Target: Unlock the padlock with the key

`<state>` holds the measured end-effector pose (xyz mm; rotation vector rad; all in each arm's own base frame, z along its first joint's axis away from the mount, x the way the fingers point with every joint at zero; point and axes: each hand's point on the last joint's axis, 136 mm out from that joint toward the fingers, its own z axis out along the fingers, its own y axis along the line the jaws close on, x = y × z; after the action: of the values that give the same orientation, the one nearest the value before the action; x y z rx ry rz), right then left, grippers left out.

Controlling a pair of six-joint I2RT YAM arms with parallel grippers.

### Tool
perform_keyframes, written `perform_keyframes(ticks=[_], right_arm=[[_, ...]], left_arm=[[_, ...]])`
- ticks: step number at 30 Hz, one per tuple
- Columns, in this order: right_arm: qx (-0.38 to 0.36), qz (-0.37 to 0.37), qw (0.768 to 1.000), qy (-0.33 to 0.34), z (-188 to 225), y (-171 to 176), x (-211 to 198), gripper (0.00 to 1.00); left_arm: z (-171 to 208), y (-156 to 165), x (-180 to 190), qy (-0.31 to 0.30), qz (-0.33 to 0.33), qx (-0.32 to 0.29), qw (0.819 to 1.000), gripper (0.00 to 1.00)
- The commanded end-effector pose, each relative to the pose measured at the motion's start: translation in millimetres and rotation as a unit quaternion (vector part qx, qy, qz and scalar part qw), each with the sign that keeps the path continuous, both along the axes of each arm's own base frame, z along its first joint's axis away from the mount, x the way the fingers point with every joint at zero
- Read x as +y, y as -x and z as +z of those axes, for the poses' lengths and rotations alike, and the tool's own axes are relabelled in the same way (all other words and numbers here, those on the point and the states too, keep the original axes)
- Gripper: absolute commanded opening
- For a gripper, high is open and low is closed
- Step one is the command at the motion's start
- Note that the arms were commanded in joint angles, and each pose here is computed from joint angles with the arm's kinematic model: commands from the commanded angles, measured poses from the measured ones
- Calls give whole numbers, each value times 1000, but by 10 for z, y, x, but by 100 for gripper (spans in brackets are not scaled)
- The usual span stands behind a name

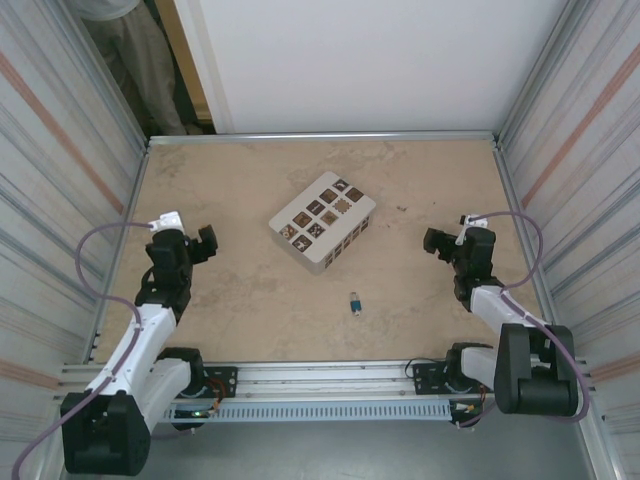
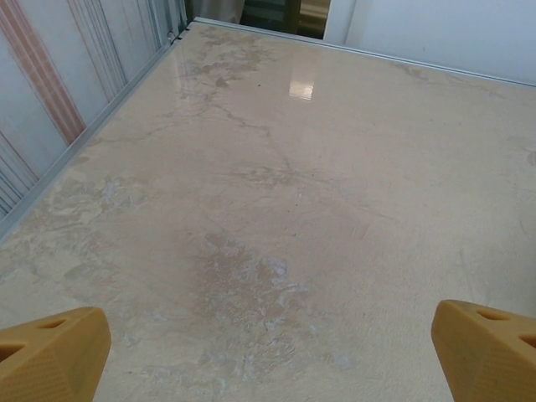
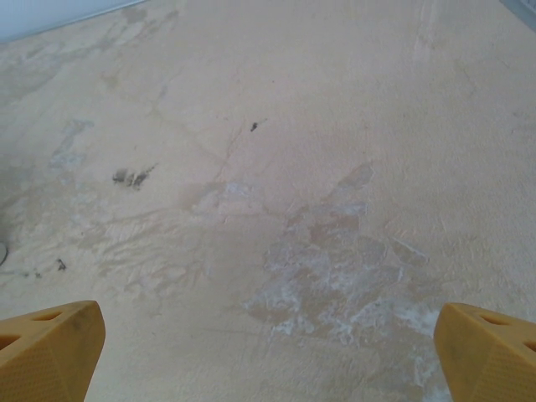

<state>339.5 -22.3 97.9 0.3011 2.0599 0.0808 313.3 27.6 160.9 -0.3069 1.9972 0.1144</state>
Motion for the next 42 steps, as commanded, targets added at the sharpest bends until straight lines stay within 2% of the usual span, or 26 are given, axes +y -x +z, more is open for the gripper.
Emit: perform_keyframes(ticks=[1, 13, 25, 32, 35, 38, 42], right_arm=[[-26, 14, 1000, 5, 62, -49, 13, 99], [-77, 21, 997, 2, 144, -186, 7, 99], [-113, 37, 992, 30, 113, -282, -40, 99], [-110, 42, 993, 20, -57, -382, -49, 99], [-78, 45, 996, 14, -104, -475, -53, 99], [-43, 45, 997, 53, -172, -555, 31, 99], [-42, 44, 997, 55, -171, -552, 38, 99]], left_arm=[[-13, -20, -14, -4, -9, -5, 1000, 99], [-57, -80, -41, -8, -19, -15, 1000, 99], [-113, -119, -50, -15, -25, -15, 999, 99], [-119, -128, -56, -18, -28, -13, 999, 99], [-121, -143, -57, -20, -29, -14, 999, 99], [-126, -161, -55, -23, -30, -17, 999, 99], [-139, -191, -53, -31, -32, -22, 999, 99]])
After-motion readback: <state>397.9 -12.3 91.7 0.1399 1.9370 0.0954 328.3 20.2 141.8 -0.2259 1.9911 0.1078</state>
